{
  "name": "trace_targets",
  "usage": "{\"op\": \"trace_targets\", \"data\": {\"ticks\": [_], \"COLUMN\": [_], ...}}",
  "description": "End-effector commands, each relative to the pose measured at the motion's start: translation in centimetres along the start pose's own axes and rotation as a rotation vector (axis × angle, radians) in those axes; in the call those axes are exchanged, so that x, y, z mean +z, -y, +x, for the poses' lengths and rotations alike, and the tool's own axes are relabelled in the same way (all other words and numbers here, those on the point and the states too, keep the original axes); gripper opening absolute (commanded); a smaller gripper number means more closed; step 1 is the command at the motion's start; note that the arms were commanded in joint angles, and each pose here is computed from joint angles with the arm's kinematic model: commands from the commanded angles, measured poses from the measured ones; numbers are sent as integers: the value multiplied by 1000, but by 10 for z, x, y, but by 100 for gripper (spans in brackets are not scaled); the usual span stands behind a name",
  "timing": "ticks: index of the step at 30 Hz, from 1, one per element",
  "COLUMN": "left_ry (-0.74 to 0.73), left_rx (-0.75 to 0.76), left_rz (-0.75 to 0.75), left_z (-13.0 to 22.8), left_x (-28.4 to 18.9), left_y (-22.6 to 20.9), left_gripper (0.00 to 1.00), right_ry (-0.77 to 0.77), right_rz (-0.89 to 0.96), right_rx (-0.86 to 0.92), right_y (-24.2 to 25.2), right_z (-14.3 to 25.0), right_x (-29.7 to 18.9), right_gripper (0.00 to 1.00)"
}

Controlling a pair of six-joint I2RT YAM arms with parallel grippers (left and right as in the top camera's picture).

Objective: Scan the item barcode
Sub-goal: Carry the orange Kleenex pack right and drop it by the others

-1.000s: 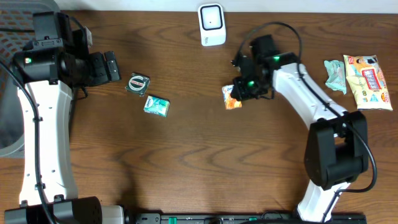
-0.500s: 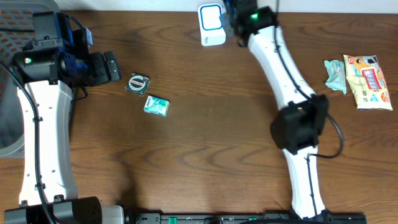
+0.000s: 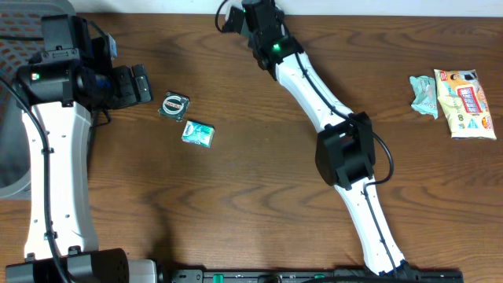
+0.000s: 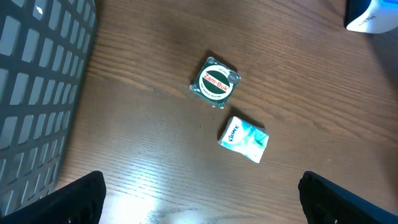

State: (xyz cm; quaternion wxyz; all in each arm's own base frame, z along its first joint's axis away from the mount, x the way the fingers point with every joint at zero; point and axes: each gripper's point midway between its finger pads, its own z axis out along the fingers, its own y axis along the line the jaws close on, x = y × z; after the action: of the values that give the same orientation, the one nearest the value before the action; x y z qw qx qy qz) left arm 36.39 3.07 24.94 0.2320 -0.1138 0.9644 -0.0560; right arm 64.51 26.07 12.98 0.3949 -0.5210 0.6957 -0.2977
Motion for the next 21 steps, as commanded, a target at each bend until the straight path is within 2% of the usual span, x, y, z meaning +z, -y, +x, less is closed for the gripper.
{"op": "trace_targets", "data": {"ticks": [1, 3, 5, 9, 12, 14, 21], "left_ry": [-6, -6, -6, -6, -6, -6, -6], "left_rx": [-10, -10, -10, -10, -10, -10, -10], "left_rz": [-3, -3, -3, -3, -3, -3, -3], "left_z": [1, 1, 1, 1, 1, 1, 1], "left_x": [2, 2, 2, 2, 2, 2, 2], "left_y": [-1, -1, -1, -1, -1, -1, -1], "left_gripper": [98, 98, 98, 98, 98, 98, 98], "right_ry": [-21, -43, -42, -60, -141, -261, -663], "right_rz": [25, 41, 63, 115, 117, 82, -70], "right_rx": [-66, -68, 9, 161, 323, 500, 844], "right_y": [6, 11, 26, 81, 118, 127, 88], "right_z": [3, 8, 12, 38, 92, 152, 320], "right_x": [1, 1, -4, -27, -47, -58, -83], "right_gripper": [1, 1, 1, 1, 1, 1, 1]}}
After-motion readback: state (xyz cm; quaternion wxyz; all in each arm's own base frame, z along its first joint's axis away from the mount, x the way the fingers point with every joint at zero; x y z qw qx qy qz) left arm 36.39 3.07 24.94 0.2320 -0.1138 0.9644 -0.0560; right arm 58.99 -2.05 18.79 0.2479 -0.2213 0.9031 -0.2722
